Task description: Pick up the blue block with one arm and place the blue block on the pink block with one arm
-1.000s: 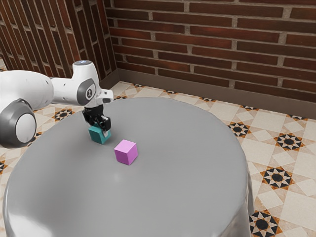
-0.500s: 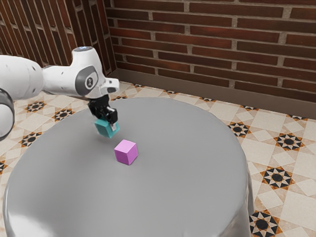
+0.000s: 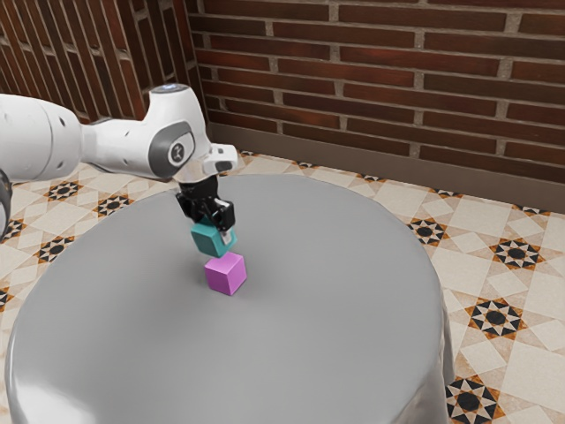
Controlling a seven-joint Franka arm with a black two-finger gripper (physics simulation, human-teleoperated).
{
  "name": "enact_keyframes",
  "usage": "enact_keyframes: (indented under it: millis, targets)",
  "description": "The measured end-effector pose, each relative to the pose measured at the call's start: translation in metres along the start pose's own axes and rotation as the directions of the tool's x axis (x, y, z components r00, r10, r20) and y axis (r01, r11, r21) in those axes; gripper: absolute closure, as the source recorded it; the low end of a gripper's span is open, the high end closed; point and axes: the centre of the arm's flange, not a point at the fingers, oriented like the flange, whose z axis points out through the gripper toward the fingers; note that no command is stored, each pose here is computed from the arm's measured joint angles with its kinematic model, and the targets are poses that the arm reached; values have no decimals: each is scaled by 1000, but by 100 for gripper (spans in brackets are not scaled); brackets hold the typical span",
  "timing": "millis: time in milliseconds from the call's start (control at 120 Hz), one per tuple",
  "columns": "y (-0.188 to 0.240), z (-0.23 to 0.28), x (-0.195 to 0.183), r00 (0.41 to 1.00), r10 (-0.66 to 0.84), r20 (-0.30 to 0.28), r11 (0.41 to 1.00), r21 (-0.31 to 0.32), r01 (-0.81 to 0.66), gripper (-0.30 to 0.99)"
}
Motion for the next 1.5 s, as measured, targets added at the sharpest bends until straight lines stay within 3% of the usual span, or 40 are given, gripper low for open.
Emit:
enact_keyframes:
  millis: [817,1150,1292,1500]
  targets:
    - [11,13,-5,992,-121,28,993,-7,121,32]
    - [15,8,-3,991,-132,23,991,-14,132,9]
    - [17,-31,-5,991,-131,-27,991,-12,131,5]
    - [19,-47,-6,991,-132,-29,991,-10,132,2]
